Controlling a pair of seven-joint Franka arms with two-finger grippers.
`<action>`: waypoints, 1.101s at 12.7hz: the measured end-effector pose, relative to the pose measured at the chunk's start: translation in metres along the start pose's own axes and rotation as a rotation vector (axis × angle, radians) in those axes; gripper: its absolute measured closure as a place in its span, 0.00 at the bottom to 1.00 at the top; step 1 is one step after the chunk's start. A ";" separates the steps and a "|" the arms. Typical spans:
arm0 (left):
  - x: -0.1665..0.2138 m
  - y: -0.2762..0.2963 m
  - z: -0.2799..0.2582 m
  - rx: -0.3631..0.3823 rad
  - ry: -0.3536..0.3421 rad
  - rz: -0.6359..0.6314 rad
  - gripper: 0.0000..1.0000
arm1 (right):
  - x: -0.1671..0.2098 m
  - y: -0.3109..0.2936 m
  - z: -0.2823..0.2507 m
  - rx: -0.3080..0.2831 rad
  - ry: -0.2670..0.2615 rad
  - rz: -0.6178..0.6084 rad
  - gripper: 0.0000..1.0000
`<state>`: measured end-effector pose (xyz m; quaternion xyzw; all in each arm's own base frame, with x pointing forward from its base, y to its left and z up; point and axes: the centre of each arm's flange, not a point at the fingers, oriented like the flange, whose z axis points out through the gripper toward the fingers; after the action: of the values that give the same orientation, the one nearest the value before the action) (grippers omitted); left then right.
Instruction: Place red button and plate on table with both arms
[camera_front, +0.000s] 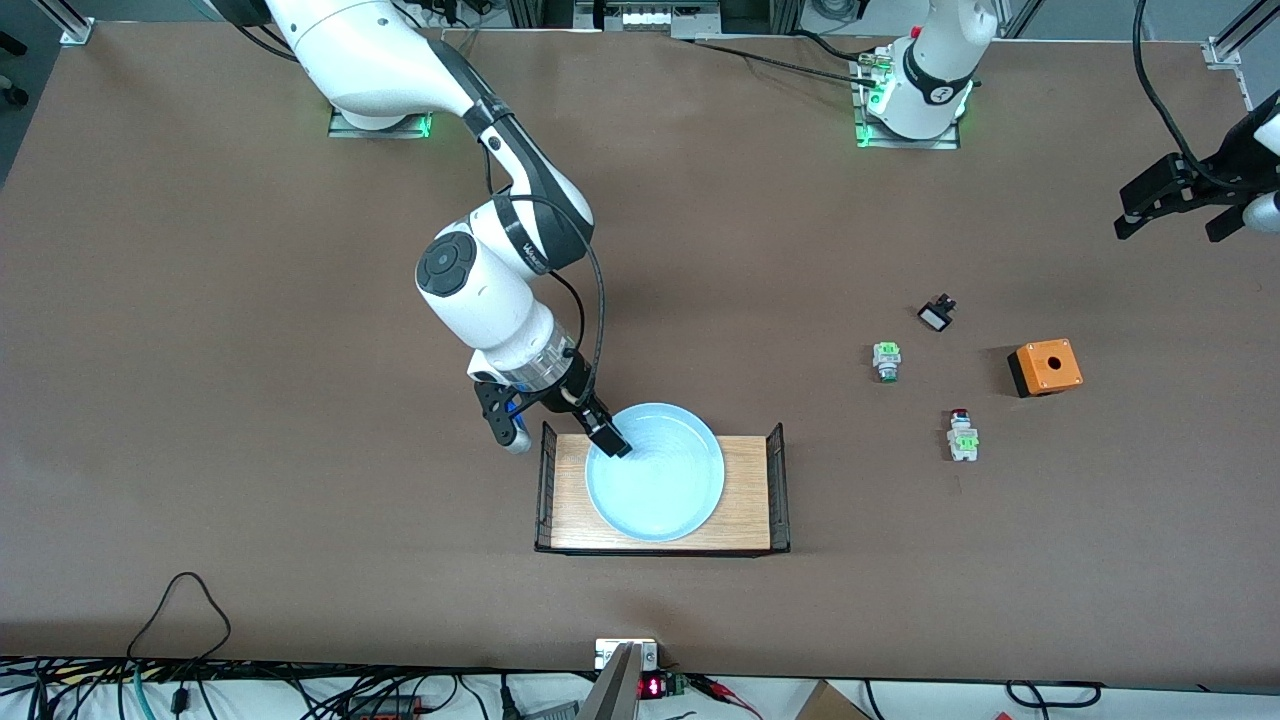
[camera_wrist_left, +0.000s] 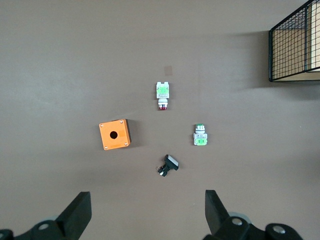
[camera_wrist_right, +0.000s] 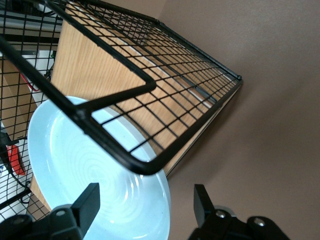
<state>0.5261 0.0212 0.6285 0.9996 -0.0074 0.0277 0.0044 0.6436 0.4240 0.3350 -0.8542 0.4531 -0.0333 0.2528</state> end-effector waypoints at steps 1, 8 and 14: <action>0.000 -0.001 -0.001 0.001 0.000 -0.002 0.00 | 0.000 -0.001 -0.001 -0.001 -0.001 0.000 0.22; 0.004 0.001 0.003 0.016 0.002 -0.005 0.00 | 0.001 0.000 -0.001 -0.007 0.000 0.002 0.43; 0.045 0.001 0.012 0.015 0.041 0.002 0.00 | 0.001 0.001 0.000 -0.012 0.000 0.002 0.72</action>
<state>0.5717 0.0192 0.6189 0.9988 -0.0079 0.0485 -0.0031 0.6436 0.4224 0.3345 -0.8553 0.4541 -0.0301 0.2477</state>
